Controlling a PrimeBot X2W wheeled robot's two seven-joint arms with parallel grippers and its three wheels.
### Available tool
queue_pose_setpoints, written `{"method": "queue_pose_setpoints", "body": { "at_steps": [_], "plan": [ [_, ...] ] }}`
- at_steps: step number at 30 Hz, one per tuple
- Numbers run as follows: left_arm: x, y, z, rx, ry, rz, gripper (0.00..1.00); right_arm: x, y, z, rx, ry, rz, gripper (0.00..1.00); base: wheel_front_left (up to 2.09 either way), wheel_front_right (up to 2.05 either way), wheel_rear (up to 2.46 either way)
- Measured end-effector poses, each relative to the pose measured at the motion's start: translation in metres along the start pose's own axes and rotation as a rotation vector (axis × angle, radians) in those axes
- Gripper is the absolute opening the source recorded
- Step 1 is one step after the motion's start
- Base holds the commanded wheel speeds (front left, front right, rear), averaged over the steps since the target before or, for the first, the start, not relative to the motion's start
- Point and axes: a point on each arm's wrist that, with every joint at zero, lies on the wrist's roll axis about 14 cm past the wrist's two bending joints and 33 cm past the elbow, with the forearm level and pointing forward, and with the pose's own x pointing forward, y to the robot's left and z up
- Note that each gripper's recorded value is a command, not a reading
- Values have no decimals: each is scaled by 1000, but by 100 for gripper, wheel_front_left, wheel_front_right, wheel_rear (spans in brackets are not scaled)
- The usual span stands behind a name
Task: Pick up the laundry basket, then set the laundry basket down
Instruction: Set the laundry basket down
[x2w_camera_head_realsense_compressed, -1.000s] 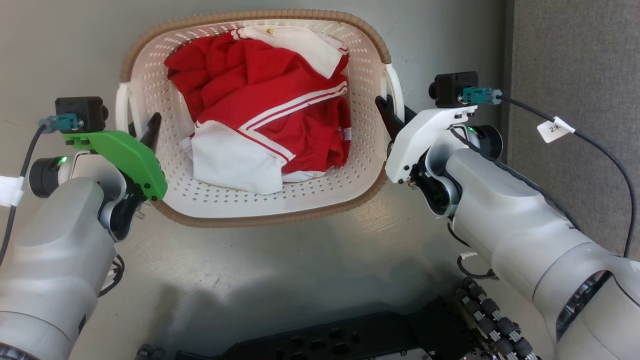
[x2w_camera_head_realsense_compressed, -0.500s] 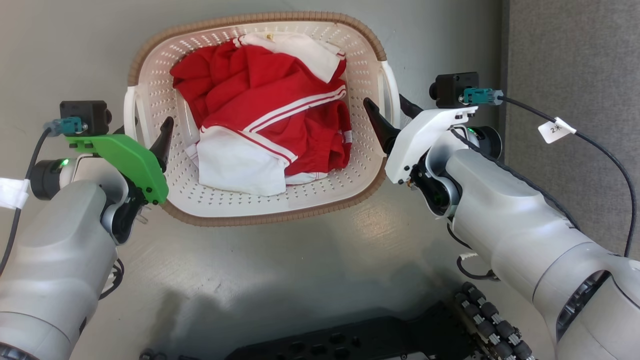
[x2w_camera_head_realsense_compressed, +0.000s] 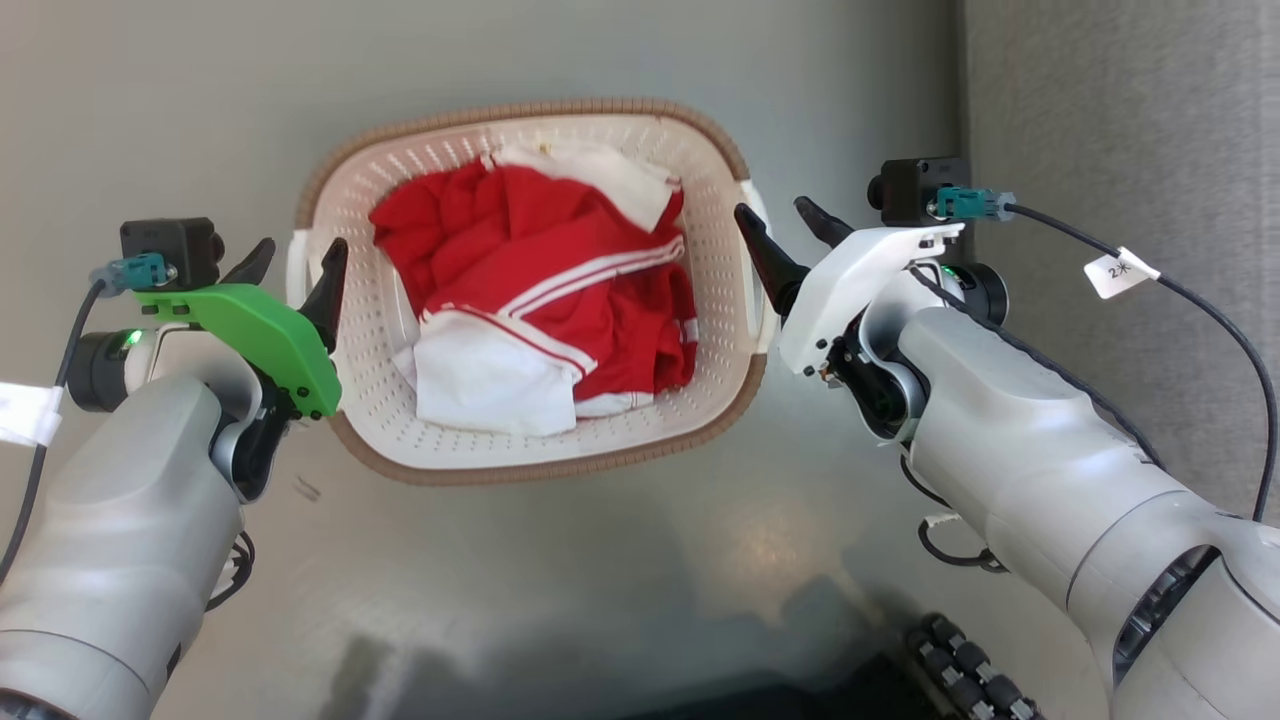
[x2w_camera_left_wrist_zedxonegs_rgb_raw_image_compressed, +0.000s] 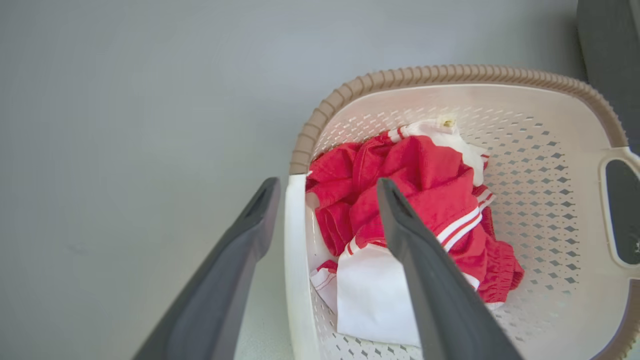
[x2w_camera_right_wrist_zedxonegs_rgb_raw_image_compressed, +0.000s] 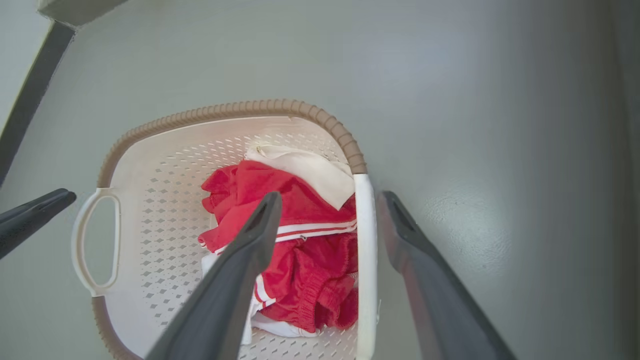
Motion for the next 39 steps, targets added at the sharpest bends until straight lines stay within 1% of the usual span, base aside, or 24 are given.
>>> {"method": "queue_pose_setpoints", "body": {
  "at_steps": [4, 5, 9, 12, 18, 24, 30, 39],
  "plan": [
    [-9, -10, 24, 22, -65, -12, 100, -10, 8, 20, -15, -55, 19, 100, 0, 0, 0],
    [-15, -18, 37, 34, -100, -24, 100, -16, 11, 30, -26, -79, 21, 100, 0, 0, 0],
    [-27, -34, 62, 52, -169, -52, 100, -29, 17, 48, -49, -128, 30, 100, 0, 0, 0],
    [-38, -46, 80, 59, -219, -69, 100, -39, 23, 69, -60, -185, 34, 100, 0, 0, 0],
    [-64, -58, 106, 82, -299, -77, 100, -62, 42, 106, -97, -296, 62, 100, 0, 0, 0],
    [-97, -77, 154, 95, -445, -101, 100, -89, 51, 120, -124, -367, 71, 100, 0, 0, 0],
    [-124, -83, 159, 98, -501, -99, 100, -113, 49, 127, -143, -421, 61, 100, 0, 0, 0],
    [-174, -96, 171, 110, -621, -98, 100, -159, 66, 145, -170, -555, 86, 100, 0, 0, 0]
  ]
}}
